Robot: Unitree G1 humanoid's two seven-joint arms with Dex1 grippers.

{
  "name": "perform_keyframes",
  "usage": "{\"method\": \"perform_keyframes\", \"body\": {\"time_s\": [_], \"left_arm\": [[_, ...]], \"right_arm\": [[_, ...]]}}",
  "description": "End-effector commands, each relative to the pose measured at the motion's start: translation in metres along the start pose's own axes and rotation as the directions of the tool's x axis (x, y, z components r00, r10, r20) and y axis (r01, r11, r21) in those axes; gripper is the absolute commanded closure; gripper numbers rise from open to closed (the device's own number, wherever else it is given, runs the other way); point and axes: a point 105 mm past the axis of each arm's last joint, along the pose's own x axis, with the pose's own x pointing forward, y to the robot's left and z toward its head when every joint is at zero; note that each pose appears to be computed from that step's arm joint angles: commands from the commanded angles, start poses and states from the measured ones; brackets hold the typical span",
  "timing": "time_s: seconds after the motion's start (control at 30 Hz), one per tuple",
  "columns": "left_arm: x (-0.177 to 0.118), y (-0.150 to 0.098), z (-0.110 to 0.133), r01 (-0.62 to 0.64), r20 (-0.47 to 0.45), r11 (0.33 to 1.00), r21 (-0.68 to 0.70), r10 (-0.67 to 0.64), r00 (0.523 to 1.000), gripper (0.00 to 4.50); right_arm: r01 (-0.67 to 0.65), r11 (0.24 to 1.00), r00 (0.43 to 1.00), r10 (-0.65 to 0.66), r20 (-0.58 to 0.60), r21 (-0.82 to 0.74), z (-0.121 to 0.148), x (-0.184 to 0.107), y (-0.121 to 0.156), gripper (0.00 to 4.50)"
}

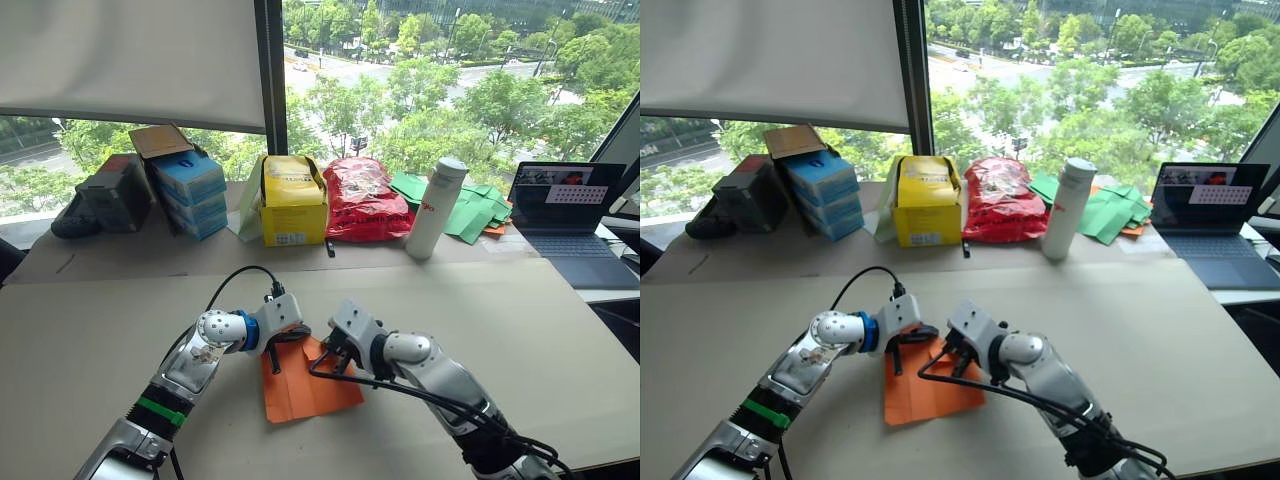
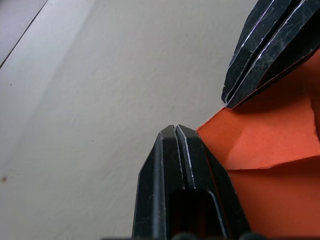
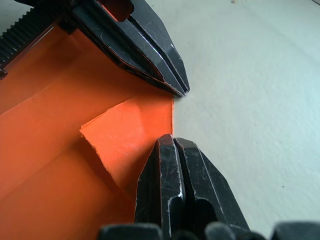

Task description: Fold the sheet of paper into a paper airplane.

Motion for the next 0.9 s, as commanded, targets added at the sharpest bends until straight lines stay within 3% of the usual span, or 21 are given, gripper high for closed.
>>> {"method": "perform_keyframes", "body": {"time_s": [0.03,0.63,0.9], "left_arm": [[0.002,-0.006,-0.011,0.018,-0.044,1.000,-0.009,-0.019,0.999,4.50],[0.003,-0.005,-0.011,0.026,-0.042,1.000,-0.003,-0.026,0.999,4.50],[0.004,-0.004,-0.010,0.027,-0.037,1.000,-0.001,-0.027,0.999,4.50]], "right_arm": [[-0.018,0.998,0.993,0.025,-0.118,0.060,-0.032,-0.002,0.007,4.48],[0.004,0.996,0.979,0.015,-0.204,0.090,-0.062,-0.033,0.009,4.48],[0.012,0.995,0.980,0.008,-0.198,0.101,-0.059,-0.035,0.011,4.48]]}}
